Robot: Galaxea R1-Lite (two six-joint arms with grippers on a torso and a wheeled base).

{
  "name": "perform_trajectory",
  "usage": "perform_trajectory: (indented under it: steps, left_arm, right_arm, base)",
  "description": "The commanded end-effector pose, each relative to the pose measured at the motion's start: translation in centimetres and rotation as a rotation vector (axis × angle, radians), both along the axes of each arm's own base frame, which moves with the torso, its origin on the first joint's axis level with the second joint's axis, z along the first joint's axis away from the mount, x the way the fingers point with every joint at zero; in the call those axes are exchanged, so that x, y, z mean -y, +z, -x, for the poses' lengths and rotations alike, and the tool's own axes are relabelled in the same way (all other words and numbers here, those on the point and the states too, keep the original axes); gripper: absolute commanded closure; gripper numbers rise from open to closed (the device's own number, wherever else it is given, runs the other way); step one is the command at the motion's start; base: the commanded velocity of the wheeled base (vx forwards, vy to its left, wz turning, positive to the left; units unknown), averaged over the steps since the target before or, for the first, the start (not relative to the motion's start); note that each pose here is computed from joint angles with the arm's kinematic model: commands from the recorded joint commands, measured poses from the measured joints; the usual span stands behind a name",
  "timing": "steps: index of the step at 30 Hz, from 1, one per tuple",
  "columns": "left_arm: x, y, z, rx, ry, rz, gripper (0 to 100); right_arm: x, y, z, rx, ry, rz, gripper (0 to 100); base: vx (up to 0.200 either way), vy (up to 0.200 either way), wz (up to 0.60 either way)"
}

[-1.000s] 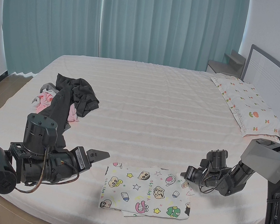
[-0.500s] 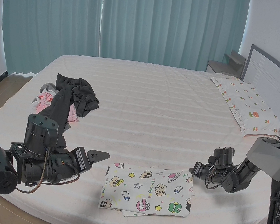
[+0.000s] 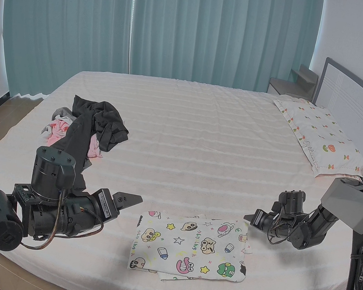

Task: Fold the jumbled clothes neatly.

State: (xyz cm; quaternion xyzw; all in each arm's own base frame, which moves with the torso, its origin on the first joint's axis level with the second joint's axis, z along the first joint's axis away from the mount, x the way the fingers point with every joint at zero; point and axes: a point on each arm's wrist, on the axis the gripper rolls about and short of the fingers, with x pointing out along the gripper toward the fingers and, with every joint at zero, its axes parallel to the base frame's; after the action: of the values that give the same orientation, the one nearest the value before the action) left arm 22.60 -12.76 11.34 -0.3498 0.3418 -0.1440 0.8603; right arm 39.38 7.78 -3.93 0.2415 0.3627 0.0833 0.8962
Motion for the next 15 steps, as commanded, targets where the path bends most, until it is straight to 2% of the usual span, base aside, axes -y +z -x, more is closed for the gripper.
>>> perform_trajectory:
  steps: [1, 4, 7, 11, 15]
  left_arm:
    - [0.0, 0.1, 0.0, 0.002, 0.002, 0.002, 0]
    - [-0.1, 0.4, -0.2, 0.013, 0.030, 0.014, 0]
    - [-0.2, 0.9, -0.5, 0.015, 0.068, 0.062, 0]
    - [-0.1, 0.7, -0.4, 0.006, 0.062, 0.065, 0]
    - [0.0, 0.6, -0.4, 0.001, 0.057, 0.063, 0]
  right_arm:
    - [0.1, 1.3, 0.2, 0.025, -0.019, 0.010, 0]
    - [0.2, 2.4, 1.4, 0.025, -0.029, 0.021, 0]
    - [0.3, 3.3, 3.0, 0.013, -0.023, 0.018, 0]
    - [0.2, 3.8, 5.4, -0.022, -0.004, 0.027, 0]
    - [0.3, 3.6, 7.3, -0.054, 0.008, 0.035, 0]
  base:
    - [0.000, 0.000, 0.00]
    - [0.000, 0.000, 0.00]
    - [0.000, 0.000, 0.00]
    - [0.000, 0.000, 0.00]
    - [0.200, 0.000, 0.00]
